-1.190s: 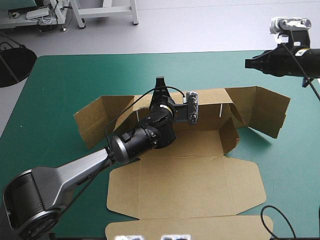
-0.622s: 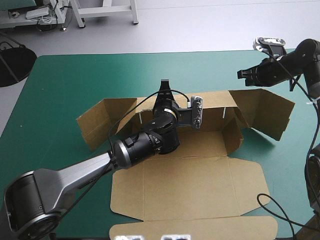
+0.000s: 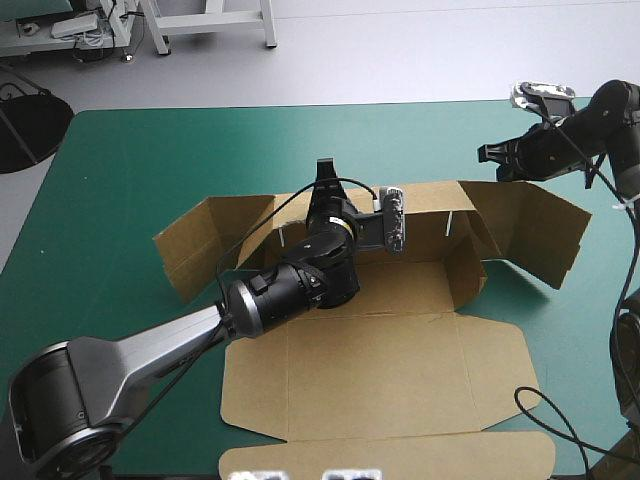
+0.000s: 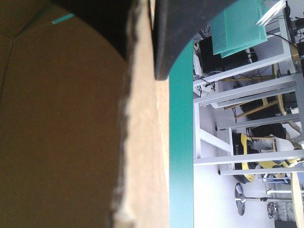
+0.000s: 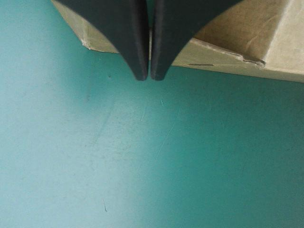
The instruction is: Fold the box
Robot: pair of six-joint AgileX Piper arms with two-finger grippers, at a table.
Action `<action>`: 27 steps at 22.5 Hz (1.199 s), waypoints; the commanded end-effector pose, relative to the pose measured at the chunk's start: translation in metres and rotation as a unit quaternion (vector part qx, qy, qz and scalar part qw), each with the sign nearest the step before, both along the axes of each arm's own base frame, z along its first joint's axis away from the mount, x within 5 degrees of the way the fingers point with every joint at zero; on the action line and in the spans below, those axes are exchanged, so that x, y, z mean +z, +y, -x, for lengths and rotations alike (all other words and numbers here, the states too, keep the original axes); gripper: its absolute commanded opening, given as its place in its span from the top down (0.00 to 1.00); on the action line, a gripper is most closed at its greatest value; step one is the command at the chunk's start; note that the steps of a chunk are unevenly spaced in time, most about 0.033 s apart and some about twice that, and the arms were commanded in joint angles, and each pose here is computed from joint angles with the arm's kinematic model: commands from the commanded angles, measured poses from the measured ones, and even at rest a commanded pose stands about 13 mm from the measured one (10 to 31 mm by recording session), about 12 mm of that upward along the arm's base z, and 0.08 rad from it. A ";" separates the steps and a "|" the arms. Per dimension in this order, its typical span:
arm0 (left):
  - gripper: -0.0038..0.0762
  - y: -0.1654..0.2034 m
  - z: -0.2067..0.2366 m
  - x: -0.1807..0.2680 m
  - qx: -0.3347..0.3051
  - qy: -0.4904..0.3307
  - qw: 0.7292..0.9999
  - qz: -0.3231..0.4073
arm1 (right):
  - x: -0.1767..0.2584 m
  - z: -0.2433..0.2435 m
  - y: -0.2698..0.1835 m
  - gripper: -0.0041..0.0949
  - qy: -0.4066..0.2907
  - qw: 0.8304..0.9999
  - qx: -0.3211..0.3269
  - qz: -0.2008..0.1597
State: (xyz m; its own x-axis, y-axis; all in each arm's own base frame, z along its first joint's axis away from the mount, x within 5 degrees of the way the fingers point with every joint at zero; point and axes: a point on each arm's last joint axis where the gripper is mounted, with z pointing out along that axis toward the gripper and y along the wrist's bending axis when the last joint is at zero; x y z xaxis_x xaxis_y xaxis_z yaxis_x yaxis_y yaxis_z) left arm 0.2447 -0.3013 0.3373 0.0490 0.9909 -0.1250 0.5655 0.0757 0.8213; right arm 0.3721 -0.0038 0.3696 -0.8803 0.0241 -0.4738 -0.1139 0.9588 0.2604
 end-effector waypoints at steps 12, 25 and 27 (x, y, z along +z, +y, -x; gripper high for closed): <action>0.96 0.001 0.008 0.022 -0.015 -0.020 0.999 0.049 | 0.007 0.030 0.003 0.96 0.001 1.000 0.018 0.003; 0.96 -0.001 0.011 0.017 -0.013 0.019 0.997 0.069 | -0.006 0.063 0.012 0.98 0.009 0.999 0.045 -0.028; 0.96 -0.003 0.014 0.012 -0.022 0.047 0.996 0.066 | -0.014 0.069 0.016 0.98 -0.005 0.998 0.052 -0.046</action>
State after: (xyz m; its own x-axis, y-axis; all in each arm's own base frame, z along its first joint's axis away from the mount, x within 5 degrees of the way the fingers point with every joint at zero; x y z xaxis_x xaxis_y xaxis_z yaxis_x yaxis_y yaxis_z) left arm 0.2423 -0.3031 0.3342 0.0377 0.9852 -0.1671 0.6040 0.1107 0.7892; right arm 0.3150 0.0073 0.3383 -0.9256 -0.0395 -0.3764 -0.1696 0.9324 0.3192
